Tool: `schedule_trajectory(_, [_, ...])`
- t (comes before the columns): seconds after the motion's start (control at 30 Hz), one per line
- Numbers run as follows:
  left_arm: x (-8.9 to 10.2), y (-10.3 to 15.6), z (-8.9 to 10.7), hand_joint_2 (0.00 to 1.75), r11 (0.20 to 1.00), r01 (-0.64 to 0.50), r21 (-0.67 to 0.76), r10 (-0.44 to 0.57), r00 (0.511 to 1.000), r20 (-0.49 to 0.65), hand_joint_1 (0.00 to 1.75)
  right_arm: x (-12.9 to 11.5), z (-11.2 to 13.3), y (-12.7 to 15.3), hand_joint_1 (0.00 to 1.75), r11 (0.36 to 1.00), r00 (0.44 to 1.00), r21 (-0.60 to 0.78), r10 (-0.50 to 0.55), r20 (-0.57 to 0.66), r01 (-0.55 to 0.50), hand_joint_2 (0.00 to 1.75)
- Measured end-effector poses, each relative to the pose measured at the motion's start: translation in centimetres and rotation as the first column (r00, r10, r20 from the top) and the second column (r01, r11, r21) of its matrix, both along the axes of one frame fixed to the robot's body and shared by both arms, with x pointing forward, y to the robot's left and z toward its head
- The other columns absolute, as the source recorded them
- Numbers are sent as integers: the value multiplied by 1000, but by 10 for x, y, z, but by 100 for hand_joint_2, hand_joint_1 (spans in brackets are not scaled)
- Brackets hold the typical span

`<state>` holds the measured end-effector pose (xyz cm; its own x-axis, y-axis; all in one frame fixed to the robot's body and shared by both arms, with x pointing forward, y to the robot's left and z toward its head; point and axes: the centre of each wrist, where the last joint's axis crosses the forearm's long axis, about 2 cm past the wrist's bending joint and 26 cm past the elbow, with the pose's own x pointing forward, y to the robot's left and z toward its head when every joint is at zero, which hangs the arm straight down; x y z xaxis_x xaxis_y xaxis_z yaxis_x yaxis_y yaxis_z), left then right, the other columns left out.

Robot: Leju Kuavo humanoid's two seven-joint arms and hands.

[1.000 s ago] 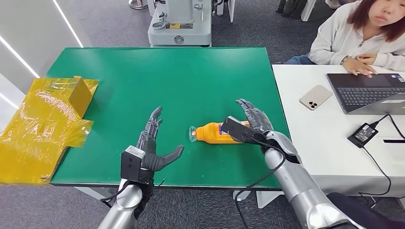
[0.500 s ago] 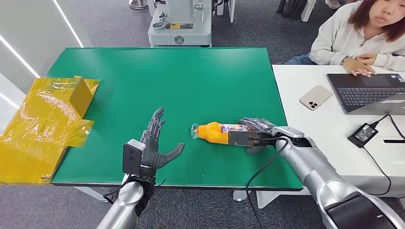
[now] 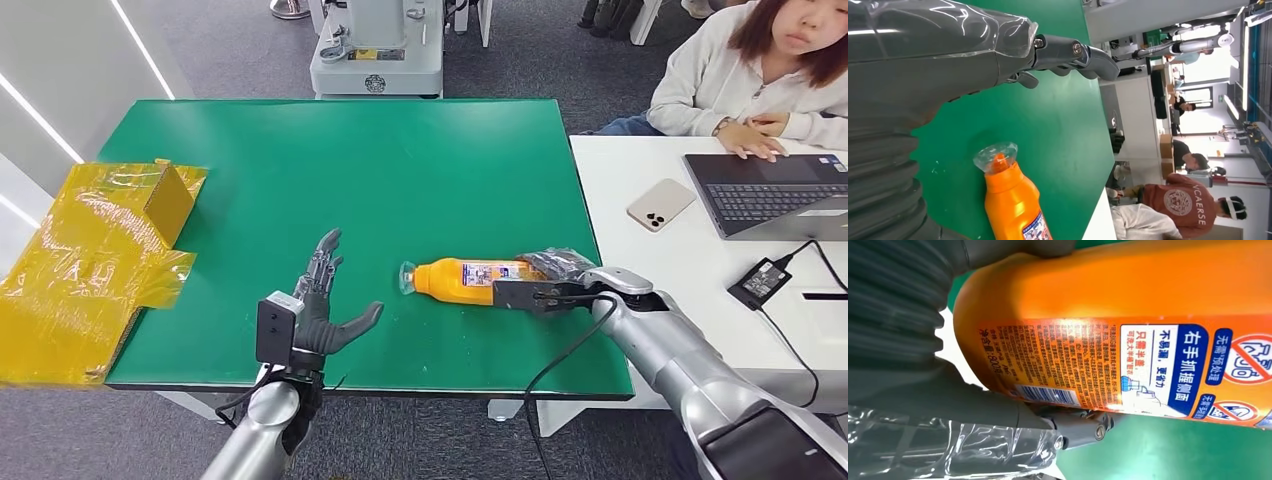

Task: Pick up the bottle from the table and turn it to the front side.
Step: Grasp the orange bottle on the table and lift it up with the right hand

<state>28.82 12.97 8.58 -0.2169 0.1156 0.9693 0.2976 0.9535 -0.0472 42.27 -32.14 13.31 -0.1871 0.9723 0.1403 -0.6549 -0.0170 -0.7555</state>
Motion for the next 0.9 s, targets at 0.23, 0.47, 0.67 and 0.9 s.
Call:
schedule_trajectory(0.23, [-3,2,-3,175,1000,-4,6,4,1000,2,0,-8,-11,4,175,995,998,96,4,65,-10,175])
schedule_trajectory(0.47, [-9,5,-9,175,999,-29,22,29,1000,1,0,-30,-32,17,175,931,990,364,-10,142,-43,175])
schedule_trajectory(0.67, [-11,8,-11,175,998,-59,21,59,998,7,0,-55,-46,44,175,761,987,646,-44,153,-66,175])
schedule_trajectory(0.9, [-11,11,-12,175,998,-58,35,58,998,0,0,-81,-55,81,175,552,981,832,-124,149,-57,175])
